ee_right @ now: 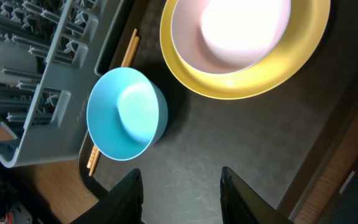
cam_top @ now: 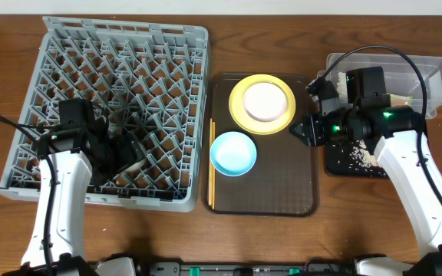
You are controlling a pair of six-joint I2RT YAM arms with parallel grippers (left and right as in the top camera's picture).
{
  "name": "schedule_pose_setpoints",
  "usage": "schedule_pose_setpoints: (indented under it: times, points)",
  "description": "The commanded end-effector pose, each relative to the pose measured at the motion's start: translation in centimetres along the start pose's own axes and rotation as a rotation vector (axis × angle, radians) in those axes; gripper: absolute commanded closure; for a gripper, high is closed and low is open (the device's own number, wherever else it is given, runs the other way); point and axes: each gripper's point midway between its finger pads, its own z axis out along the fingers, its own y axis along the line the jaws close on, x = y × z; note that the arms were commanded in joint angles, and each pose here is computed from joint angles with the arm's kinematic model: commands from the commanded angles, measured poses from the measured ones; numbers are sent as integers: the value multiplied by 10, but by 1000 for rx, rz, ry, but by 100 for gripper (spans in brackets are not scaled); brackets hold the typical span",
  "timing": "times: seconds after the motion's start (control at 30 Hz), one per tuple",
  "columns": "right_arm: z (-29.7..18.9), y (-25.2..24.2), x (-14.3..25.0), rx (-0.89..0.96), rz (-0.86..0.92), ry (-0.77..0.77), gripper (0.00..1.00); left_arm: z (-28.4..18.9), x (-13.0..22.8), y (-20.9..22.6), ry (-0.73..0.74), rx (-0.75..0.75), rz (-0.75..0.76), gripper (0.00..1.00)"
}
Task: Sort waste into correct bins and load items into the dishwasher
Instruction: 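Place white cup upside down into dish rack with left gripper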
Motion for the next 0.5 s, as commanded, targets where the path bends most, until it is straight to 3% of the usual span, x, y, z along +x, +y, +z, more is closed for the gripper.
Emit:
schedule_pose_setpoints:
  times: [0.0, 0.3, 0.47]
  points:
    - [-3, 6, -2, -9, -31, -9, 61, -1, -2, 4, -12, -17, 7, 13]
    - [-2, 5, 0, 11, -34, 1, 62, -5, -3, 1, -21, -3, 10, 12]
    - [-2, -6, 1, 76, -28, 6, 63, -32, -11, -13, -123, 34, 48, 12]
